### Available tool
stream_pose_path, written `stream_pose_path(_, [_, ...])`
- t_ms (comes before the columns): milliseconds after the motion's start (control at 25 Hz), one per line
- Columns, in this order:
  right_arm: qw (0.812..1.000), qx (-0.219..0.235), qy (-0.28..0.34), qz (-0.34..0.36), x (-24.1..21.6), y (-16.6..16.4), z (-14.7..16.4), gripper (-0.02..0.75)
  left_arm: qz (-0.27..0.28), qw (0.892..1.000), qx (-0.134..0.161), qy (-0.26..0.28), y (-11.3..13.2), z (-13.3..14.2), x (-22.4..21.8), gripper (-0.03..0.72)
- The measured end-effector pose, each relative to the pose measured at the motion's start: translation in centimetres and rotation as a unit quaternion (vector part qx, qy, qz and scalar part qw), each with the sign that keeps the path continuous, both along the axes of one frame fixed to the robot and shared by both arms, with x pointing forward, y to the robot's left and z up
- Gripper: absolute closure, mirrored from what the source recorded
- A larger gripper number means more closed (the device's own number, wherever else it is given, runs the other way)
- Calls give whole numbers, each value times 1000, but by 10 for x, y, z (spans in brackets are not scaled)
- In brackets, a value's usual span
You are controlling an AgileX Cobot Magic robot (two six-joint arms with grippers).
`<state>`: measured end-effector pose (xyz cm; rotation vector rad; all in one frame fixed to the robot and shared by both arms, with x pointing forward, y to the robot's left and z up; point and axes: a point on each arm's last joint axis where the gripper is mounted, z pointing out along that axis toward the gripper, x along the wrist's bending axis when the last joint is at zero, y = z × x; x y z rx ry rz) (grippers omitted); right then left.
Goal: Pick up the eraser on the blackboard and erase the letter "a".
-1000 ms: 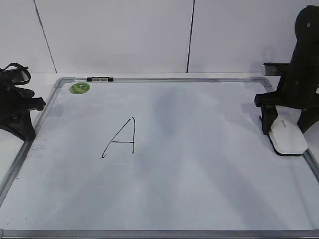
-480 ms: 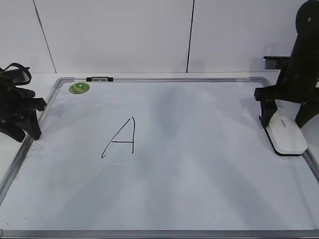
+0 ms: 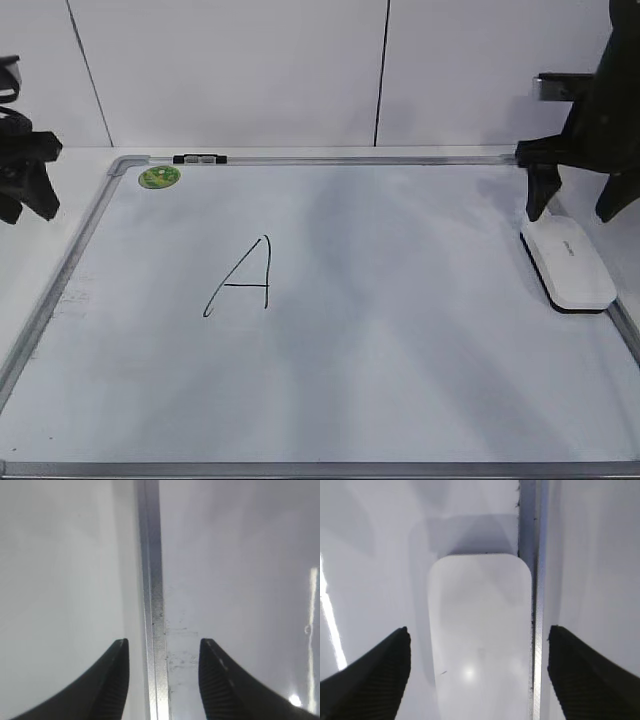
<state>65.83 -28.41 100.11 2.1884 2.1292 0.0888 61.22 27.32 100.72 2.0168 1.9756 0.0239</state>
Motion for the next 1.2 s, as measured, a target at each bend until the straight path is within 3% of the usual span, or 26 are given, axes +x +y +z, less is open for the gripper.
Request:
stream_pose_path(360, [996,8,-84,-2,-10,0,63,197,-5,998,-3,-61,0,59,-27,346])
stream_pose_path(560, [989,14,-144,-2,-36,0,114,207,-10,995,-5,-98,0,95,-52,355])
stream_pose_path(920, [966,72,-248,0,-99,7,198,210,-28,989,-11,-146,0,158,-120,369])
stream_pose_path(1200, [942,100,-320,22,-153,10,245,211,-36,971,-34,-234,-3,205,-185,370])
